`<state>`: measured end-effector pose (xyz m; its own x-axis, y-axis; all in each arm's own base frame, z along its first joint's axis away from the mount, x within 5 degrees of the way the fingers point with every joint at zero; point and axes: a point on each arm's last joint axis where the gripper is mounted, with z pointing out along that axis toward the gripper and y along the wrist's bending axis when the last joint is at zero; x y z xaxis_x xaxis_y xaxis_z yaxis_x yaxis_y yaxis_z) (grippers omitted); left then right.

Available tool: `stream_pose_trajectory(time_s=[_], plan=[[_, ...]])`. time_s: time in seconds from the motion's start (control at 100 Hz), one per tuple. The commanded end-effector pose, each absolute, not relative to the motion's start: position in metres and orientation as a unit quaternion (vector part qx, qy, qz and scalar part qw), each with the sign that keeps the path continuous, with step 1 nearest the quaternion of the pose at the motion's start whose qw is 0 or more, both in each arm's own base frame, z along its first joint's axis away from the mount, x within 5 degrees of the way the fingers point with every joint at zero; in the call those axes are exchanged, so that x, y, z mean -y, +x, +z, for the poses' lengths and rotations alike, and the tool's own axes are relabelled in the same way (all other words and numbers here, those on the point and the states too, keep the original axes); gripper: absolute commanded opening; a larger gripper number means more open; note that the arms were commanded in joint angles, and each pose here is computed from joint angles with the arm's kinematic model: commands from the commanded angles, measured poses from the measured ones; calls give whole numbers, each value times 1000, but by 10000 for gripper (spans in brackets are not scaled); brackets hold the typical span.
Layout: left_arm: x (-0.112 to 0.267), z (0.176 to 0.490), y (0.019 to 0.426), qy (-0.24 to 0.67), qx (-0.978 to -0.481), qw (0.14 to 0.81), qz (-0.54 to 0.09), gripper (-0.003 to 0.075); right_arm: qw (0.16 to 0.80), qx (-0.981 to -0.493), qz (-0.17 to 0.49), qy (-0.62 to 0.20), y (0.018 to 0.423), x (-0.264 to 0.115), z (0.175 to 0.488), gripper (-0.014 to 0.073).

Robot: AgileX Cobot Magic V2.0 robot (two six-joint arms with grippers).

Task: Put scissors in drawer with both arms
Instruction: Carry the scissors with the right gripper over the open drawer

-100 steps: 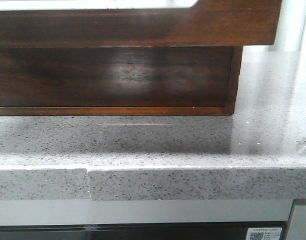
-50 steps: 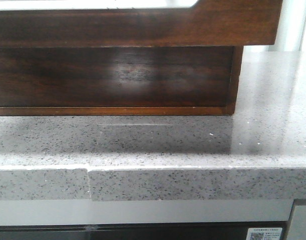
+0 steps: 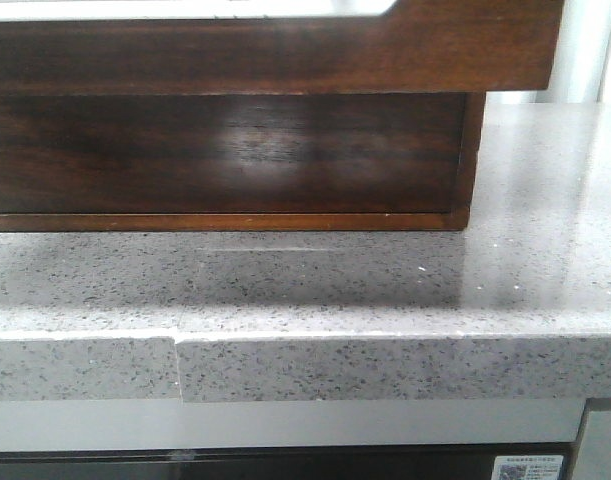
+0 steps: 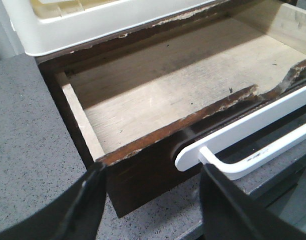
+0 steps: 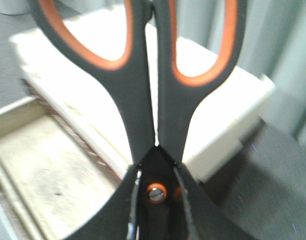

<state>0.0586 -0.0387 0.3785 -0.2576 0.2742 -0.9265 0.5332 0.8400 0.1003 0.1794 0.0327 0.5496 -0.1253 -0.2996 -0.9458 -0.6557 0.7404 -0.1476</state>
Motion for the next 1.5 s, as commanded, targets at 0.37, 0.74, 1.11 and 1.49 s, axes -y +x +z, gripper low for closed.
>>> stream_pose_trajectory(time_s=[0.37,0.74,1.11,1.49], plan=[[40,394,61,244,-760,589,-130,388,561,-628,161,-515,154,-101,553,-31],[40,394,61,244,-760,589,-130,388,444,-664,49,-599,203,-176,497,-31],[40,394,61,244,-760,589,-130,388,348,-710,-80,-607,248,-206,446,-31],[40,394,61,244,-760,589,-130,388,298,-711,-120,-625,252,-206,435,-31]])
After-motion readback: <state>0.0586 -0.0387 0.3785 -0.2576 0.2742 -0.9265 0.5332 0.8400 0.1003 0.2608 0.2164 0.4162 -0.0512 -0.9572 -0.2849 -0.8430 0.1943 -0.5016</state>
